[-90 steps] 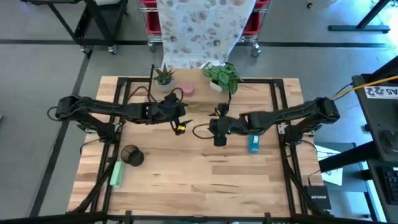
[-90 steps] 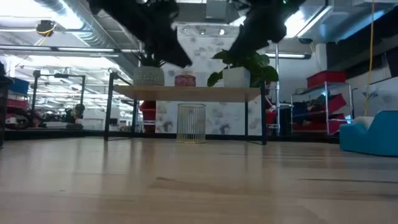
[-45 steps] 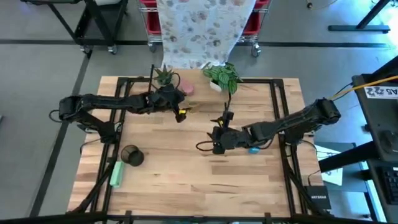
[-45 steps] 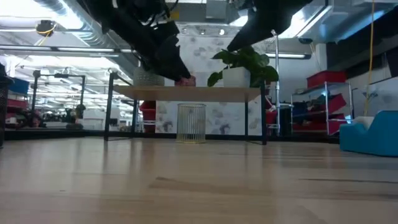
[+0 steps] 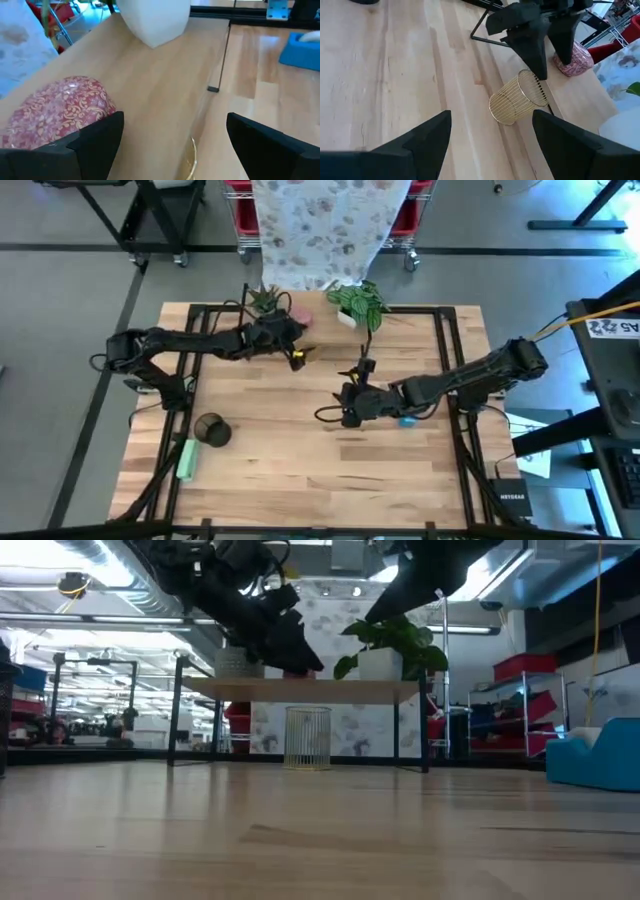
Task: Stock shelves
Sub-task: Move the blue tape dispenser under the desk shelf
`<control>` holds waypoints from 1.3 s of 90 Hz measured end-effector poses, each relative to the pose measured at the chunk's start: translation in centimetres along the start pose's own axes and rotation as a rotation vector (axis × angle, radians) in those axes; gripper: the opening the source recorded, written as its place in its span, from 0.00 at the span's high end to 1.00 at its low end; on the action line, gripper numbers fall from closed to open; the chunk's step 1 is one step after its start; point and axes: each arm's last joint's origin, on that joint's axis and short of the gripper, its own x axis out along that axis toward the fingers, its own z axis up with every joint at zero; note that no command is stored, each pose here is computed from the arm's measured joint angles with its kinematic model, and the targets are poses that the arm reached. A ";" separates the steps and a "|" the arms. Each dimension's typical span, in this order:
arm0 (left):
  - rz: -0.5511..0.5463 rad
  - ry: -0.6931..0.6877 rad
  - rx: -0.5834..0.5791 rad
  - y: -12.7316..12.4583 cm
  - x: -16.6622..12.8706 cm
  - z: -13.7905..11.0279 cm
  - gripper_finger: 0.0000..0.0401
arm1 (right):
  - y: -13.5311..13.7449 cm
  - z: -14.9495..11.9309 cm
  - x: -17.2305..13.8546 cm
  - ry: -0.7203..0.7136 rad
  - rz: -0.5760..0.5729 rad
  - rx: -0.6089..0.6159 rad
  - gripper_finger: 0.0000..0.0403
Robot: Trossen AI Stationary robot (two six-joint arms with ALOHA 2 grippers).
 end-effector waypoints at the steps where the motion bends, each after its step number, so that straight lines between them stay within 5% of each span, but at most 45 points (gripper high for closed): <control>1: 0.000 0.000 0.000 0.0 0.0 0.0 0.16 | 0.0 0.0 0.0 0.000 0.000 0.000 0.34; 40: -0.118 -0.052 0.012 -4.4 -1.9 1.1 0.16 | 0.2 -0.6 0.2 0.009 0.000 0.000 0.34; 77: -0.158 -0.099 -0.024 -8.7 -13.3 3.1 0.16 | 1.6 -4.0 1.6 -0.046 0.086 0.019 0.34; 103: -0.250 0.051 -0.183 -11.3 -19.0 0.6 0.16 | 2.1 -1.5 0.8 -0.493 0.371 0.053 0.34; 117: -0.365 0.238 -0.191 -12.3 -20.5 -1.4 0.16 | 2.9 -1.2 0.1 -0.534 0.431 0.102 0.34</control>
